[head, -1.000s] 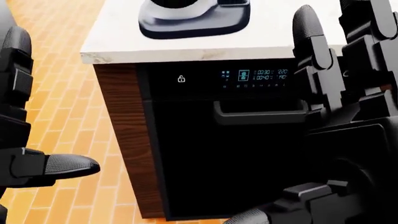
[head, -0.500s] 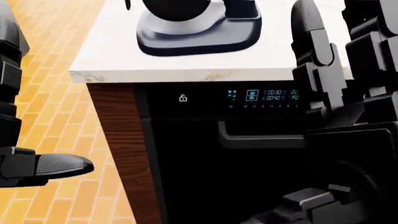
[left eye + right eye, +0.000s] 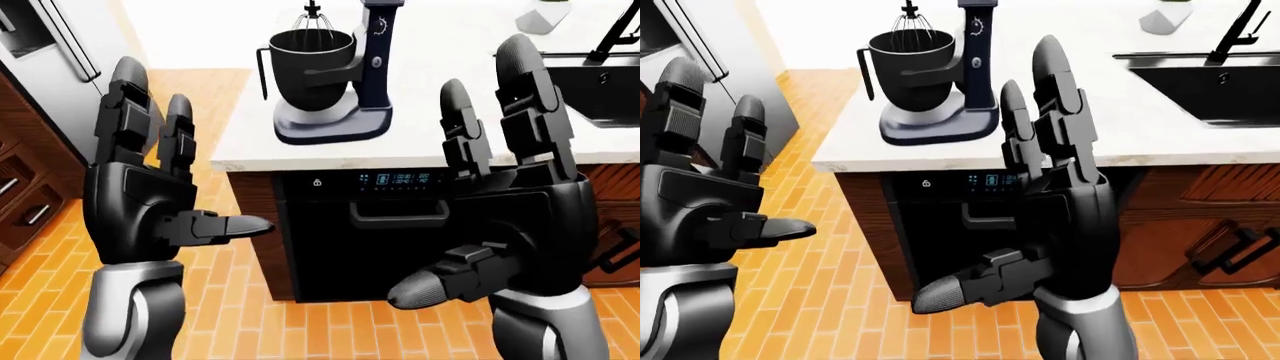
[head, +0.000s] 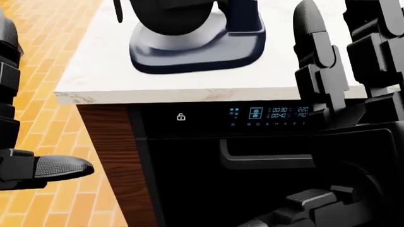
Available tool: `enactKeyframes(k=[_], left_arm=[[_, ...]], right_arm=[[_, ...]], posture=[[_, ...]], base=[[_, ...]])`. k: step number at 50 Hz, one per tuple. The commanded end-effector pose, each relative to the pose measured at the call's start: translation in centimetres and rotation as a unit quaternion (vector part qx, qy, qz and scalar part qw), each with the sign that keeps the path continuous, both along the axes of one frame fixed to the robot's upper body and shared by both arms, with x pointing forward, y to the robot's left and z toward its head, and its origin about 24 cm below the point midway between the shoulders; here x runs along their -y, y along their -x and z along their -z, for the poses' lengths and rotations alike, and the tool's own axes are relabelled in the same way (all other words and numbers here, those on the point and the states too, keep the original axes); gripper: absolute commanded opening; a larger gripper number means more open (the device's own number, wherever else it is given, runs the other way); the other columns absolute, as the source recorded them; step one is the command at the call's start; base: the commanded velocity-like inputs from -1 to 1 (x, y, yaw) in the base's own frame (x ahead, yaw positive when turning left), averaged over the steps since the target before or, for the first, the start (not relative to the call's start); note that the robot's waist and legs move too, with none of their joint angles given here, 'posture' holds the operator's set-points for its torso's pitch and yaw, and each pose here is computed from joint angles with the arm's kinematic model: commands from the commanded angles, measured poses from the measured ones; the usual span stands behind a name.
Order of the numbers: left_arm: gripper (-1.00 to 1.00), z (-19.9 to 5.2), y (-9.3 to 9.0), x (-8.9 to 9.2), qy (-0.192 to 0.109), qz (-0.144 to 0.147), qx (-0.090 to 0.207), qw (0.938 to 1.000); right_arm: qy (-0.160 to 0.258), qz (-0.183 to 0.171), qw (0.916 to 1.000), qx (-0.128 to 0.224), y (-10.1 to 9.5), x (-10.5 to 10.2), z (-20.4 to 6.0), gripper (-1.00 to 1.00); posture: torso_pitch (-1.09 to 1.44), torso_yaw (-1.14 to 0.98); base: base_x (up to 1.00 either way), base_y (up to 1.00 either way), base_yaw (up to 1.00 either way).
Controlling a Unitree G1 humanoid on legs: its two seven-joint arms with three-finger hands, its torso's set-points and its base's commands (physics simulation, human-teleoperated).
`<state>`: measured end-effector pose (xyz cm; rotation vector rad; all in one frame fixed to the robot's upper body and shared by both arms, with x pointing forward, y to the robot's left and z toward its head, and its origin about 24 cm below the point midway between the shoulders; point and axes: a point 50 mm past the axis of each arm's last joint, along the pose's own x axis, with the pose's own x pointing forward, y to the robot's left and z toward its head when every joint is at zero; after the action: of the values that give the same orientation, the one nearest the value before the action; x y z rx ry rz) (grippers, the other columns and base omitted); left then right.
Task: Open the stand mixer head.
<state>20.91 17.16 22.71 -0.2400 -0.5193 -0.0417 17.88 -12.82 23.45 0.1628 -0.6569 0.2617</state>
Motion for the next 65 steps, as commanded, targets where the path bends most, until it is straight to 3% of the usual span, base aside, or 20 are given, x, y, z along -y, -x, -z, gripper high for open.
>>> enactKeyframes(k=[1,13,17,28,38,42,54,65], left_arm=[[1.0,-0.69,0.36,0.08,-0.001,0.002,0.024,0.9997],[1.0,-0.56,0.26,0.06,-0.002,0.0,0.022,0.9997],[1.0,-0.58,0.29,0.06,-0.003,0.001,0.023,0.9997],[1.0,-0.53,0.24,0.08,-0.003,0.0,0.023,0.9997],[1.0,-0.52,0.26,0.09,-0.003,0.0,0.023,0.9997],[1.0,-0.51,0.27,0.08,-0.003,0.0,0.023,0.9997],[1.0,-0.58,0.26,0.03,-0.003,-0.001,0.024,0.9997],[1.0,-0.55,0.23,-0.02,-0.002,-0.002,0.024,0.9997]], right_arm=[[-0.008,-0.005,0.9996,0.025,0.44,0.16,-0.72,1.0],[-0.008,0.011,0.9996,0.027,0.39,0.21,-0.7,1.0],[-0.015,-0.009,0.9995,0.028,0.53,0.15,-0.72,1.0],[-0.012,0.008,0.9995,0.028,0.42,0.26,-0.76,1.0],[-0.013,-0.008,0.9996,0.026,0.53,0.14,-0.65,1.0],[-0.012,0.006,0.9996,0.026,0.43,0.24,-0.71,1.0],[-0.016,-0.005,0.9995,0.028,0.52,0.21,-0.74,1.0],[-0.018,0.006,0.9995,0.026,0.41,0.29,-0.8,1.0]], posture=[[0.0,0.0],[0.0,0.0],[0.0,0.0],[0.0,0.0],[0.0,0.0],[0.0,0.0],[0.0,0.0],[0.0,0.0]], base=[[0.42,0.0,0.0],[0.17,0.0,0.0],[0.16,0.0,0.0],[0.22,0.0,0.0],[0.19,0.0,0.0],[0.35,0.0,0.0],[0.14,0.0,0.0],[0.21,0.0,0.0]])
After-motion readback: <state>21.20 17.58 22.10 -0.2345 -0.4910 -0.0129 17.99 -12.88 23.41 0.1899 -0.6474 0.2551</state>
